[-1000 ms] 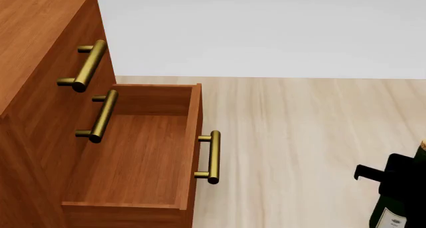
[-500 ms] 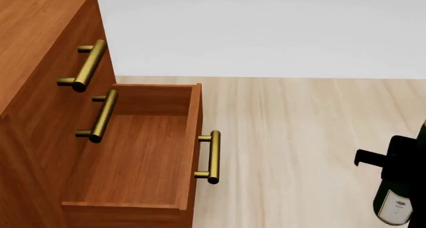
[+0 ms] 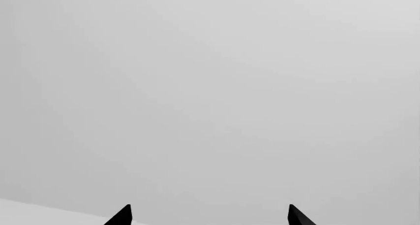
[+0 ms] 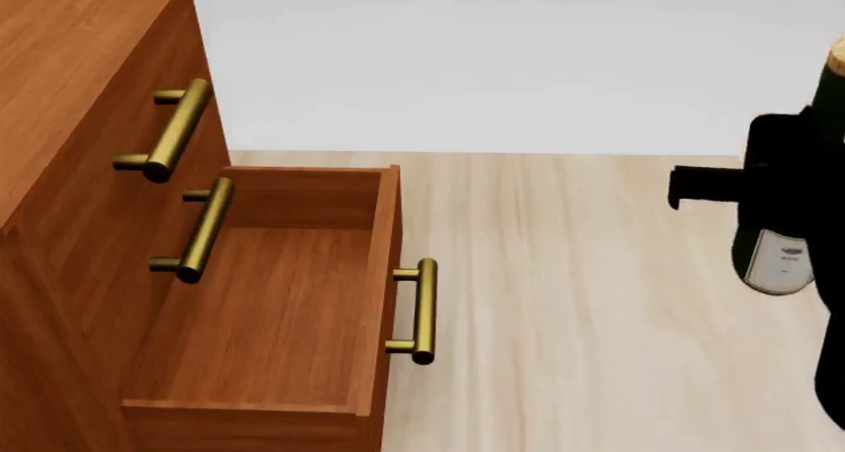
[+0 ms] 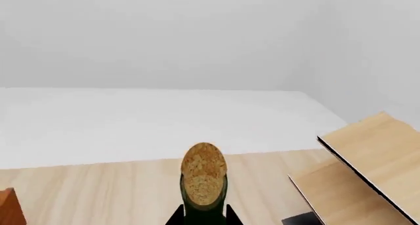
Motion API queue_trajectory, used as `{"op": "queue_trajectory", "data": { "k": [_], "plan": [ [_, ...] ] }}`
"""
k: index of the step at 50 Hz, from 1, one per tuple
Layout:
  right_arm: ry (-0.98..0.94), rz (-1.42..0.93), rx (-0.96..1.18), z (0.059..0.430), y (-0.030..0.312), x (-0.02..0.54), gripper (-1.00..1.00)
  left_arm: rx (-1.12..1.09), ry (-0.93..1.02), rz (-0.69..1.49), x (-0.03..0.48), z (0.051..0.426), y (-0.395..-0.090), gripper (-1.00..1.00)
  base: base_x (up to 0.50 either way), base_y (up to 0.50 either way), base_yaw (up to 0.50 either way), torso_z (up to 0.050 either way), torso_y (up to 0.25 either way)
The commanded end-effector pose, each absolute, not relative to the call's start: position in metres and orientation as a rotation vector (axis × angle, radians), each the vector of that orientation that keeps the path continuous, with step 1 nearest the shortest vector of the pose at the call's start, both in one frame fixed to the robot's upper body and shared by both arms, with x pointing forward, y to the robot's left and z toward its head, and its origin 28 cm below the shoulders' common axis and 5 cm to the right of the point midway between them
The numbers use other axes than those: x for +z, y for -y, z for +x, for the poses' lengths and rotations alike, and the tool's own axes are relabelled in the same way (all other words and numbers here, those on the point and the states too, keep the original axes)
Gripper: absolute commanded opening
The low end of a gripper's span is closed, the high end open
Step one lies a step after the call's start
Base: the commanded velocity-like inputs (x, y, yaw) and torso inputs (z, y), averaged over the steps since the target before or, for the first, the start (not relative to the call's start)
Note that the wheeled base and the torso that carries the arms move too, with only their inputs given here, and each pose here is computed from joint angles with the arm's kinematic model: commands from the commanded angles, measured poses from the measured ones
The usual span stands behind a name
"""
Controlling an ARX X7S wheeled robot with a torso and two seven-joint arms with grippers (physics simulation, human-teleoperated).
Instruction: Put the wine bottle in the bottom drawer of the cabinet.
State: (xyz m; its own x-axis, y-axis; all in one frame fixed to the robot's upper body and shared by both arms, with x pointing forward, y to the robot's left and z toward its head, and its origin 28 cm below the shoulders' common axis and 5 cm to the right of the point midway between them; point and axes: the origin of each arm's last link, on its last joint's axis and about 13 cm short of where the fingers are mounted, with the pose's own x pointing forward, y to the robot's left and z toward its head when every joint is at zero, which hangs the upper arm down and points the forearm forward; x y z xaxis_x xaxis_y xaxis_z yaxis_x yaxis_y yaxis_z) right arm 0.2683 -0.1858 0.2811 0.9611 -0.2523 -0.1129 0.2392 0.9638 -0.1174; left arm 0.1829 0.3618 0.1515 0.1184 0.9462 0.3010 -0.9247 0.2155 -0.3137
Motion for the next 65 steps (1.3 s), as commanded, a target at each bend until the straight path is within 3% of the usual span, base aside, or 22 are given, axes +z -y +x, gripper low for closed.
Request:
{"op": "queue_trajectory", "data": {
  "k": [1,28,43,49,65],
  "plan": [
    [-0.023,-0.150,-0.186,0.257,0.169,0.316,-1.00,1.365,0.481,-0.043,0.152,0.184,-0.362,1.00,0.00,0.00,0.00,0.000,0.000],
    [-0.113,-0.133,0.177,0.257,0.114,0.381,-1.00,1.366,0.480,-0.035,0.147,0.193,-0.368,1.00,0.00,0.00,0.00,0.000,0.001],
    [-0.242,-0.206,0.228,0.266,0.084,0.408,-1.00,1.364,0.475,-0.024,0.158,0.192,-0.366,1.00,0.00,0.00,0.00,0.000,0.001],
    [-0.320,-0.061,0.185,0.275,0.073,0.418,-1.00,1.366,0.476,-0.027,0.153,0.191,-0.366,1.00,0.00,0.00,0.00,0.000,0.000],
    [-0.491,0.127,0.305,0.301,0.056,0.434,-1.00,1.359,0.480,-0.026,0.157,0.192,-0.366,1.00,0.00,0.00,0.00,0.001,0.001]
  ]
}}
